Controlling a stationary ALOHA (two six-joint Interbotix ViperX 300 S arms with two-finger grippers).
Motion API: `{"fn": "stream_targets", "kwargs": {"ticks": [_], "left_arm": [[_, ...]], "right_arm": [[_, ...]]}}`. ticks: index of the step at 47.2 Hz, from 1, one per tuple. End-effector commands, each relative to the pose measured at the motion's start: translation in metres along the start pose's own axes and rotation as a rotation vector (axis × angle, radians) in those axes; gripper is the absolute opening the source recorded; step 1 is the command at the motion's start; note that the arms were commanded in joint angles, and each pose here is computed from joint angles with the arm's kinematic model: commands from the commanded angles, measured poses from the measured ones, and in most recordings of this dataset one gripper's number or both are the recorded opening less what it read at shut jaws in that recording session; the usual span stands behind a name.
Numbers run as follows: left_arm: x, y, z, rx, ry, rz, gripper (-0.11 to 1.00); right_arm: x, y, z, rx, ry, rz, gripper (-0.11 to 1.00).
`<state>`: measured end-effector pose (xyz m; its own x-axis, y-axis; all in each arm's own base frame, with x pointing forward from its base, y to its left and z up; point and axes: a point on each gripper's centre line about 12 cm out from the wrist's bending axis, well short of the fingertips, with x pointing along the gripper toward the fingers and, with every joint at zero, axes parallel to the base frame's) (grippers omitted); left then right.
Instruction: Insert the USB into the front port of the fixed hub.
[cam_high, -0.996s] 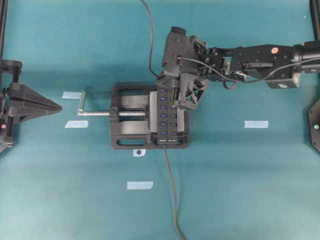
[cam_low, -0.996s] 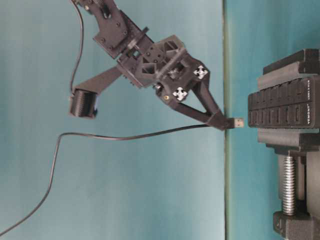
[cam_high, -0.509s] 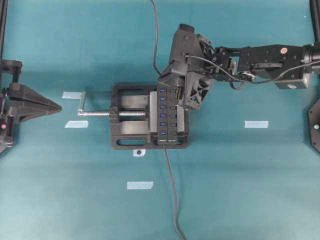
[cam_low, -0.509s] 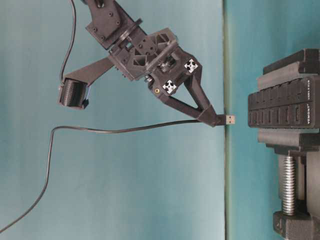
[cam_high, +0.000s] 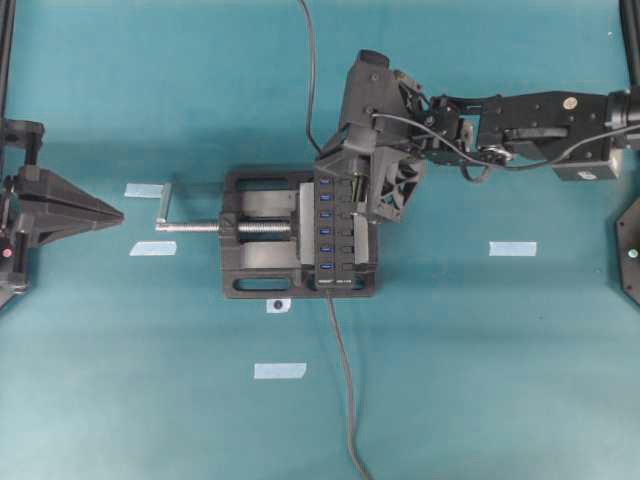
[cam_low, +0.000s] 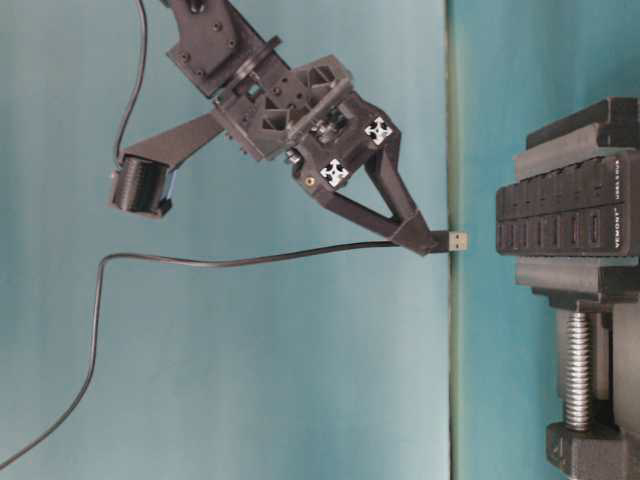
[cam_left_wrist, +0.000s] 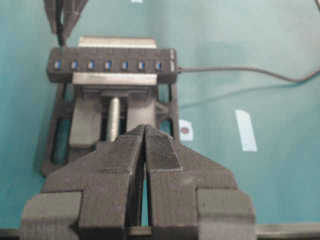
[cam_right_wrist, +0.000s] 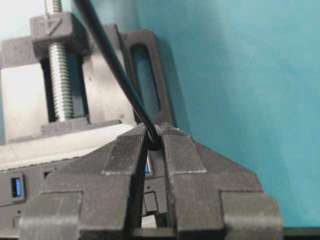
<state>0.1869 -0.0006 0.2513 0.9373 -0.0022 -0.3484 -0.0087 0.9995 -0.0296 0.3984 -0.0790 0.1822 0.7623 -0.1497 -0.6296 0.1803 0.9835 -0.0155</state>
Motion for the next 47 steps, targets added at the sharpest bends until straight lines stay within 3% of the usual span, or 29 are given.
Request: {"fn": "stream_targets", "kwargs": {"ticks": [1, 29, 47], "left_arm": [[0.0, 0.0, 0.005, 0.0, -0.012, -0.002, 0.0], [0.0, 0.0, 0.004, -0.001, -0.011, -0.002, 0.0], [0.0, 0.0, 0.004, -0.004, -0.011, -0.002, 0.0]], "right_arm": [[-0.013, 0.003, 0.016, 0.008, -0.057, 0.005, 0.06], [-0.025, 0.027, 0.018, -0.027, -0.073, 0.053, 0.06], [-0.027, 0.043, 0.012, 0.003, -0.065, 0.088, 0.06]]}}
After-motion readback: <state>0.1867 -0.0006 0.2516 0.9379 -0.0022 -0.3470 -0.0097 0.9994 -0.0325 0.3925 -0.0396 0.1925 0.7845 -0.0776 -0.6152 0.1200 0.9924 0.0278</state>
